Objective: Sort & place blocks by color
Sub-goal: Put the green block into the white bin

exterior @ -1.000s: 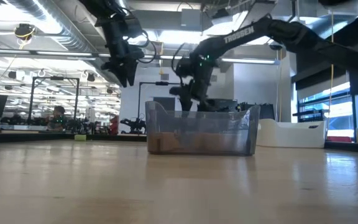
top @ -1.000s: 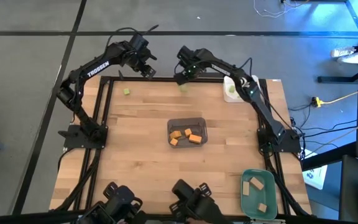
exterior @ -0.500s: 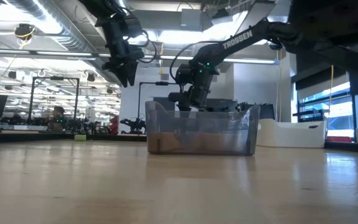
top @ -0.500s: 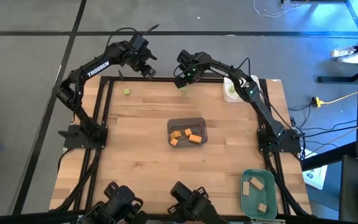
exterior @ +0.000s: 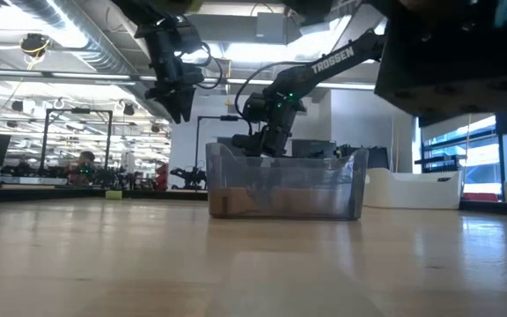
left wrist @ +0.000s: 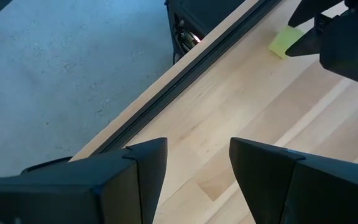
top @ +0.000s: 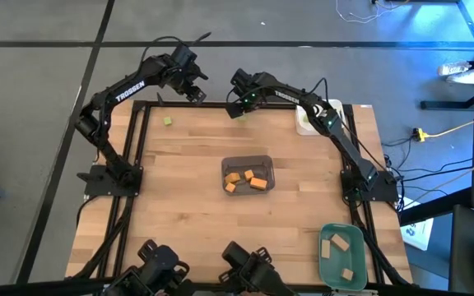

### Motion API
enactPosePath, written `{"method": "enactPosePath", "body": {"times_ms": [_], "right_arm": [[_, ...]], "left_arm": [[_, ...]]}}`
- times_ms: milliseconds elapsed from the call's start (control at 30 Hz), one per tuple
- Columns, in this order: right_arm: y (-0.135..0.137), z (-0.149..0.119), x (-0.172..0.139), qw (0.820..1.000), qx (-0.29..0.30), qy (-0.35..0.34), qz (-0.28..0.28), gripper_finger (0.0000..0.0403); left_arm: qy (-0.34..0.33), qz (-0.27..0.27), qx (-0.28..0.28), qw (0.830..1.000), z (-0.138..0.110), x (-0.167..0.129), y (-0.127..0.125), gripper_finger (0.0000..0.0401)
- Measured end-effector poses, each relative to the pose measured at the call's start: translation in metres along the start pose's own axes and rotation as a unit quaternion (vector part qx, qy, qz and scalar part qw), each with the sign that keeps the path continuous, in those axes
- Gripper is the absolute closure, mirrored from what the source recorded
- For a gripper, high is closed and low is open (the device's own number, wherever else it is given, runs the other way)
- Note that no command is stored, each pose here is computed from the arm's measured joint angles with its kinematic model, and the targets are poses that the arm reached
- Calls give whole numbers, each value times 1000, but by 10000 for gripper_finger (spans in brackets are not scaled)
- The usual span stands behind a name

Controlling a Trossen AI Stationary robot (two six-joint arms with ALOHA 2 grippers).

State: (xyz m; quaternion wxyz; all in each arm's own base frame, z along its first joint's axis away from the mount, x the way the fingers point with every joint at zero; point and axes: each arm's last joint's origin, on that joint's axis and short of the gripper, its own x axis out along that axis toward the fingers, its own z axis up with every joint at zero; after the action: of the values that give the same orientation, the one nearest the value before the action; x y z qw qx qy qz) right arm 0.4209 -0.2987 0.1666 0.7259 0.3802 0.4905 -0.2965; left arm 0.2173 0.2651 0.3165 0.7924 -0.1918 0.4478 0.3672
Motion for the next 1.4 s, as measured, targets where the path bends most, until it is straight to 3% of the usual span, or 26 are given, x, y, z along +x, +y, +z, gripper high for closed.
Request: {"method": "enactPosePath", "body": {"times_ms": [433, 667, 867, 1000, 1200, 1400], "right_arm": [[3, 7, -12, 999, -5, -26, -34, 169], [1, 2, -9, 999, 0, -7, -47, 169], [-1, 3, 2, 999, 0, -6, -39, 169], [-1, 3, 8, 1000, 16, 13, -6, 170], [-4, 5, 7, 1000, 22, 11, 4, 196], [-5, 6, 7, 1000, 22, 11, 6, 245]], "left_arm": [[0, 0, 0, 1000, 0, 0, 0, 234], [0, 0, 0, 1000, 0, 0, 0, 234], [0, 0, 0, 1000, 0, 0, 0, 234], [0, 0, 0, 1000, 0, 0, 0, 234], [-1, -11, 14, 1000, 0, 0, -1, 234], [-1, -13, 25, 1000, 0, 0, -1, 234]]}}
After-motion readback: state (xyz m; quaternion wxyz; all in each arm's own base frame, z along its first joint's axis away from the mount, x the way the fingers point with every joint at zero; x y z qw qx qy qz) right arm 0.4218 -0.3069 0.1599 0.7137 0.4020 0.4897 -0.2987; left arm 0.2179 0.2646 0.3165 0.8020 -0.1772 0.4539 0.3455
